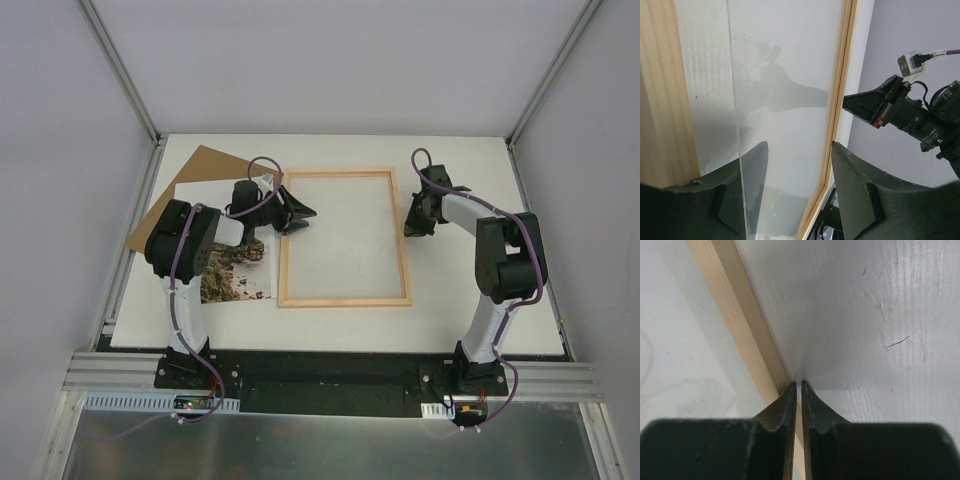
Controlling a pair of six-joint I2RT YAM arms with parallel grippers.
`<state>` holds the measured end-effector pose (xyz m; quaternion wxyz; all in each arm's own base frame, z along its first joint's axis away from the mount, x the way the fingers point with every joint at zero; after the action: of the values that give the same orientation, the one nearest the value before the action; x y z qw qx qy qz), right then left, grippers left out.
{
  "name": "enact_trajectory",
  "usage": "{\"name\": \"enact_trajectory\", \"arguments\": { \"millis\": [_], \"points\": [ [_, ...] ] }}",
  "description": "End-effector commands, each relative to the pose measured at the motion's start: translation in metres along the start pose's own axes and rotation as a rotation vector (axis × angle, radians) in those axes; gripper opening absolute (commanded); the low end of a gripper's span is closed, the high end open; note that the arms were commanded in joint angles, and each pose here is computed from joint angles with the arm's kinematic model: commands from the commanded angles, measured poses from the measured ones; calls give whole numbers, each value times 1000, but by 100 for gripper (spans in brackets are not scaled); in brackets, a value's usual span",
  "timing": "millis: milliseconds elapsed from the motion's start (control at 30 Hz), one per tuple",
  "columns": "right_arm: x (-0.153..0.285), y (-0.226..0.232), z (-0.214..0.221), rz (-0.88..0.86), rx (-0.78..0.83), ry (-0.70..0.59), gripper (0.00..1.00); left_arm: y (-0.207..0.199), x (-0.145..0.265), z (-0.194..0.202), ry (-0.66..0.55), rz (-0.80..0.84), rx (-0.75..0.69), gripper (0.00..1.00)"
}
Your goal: Put the photo into the frame
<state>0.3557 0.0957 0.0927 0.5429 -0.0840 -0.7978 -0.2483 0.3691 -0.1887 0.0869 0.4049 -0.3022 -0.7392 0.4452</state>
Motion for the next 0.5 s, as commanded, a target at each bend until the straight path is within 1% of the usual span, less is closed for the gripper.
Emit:
{"name": "enact_trajectory", "arguments": {
  "millis": [0, 133, 267, 467],
  "points": [
    [5, 6, 0, -8, 18, 6, 10, -19, 6, -9, -15, -19, -83, 54],
    [6, 7, -1, -12, 17, 2, 10, -22, 10, -10, -14, -49, -95, 59],
    [7, 7, -1, -14, 17, 1, 10, -26, 13, -12, -11, -71, -116, 60],
    [7, 7, -1, -18, 17, 2, 10, -33, 19, -18, -17, -132, -149, 65]
  ]
}}
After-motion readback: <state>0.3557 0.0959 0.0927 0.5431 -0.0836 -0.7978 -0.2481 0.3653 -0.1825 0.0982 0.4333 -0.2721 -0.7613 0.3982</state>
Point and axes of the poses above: each gripper's point midway between its finger pads, its own x axis back along the fingers, its own y axis along the line the jaws close on, z = x × y, the point moved 8 cm from there along x, back along the fingers, and after that the axes turned 11 degrees about -x, right-handed, at the moved point
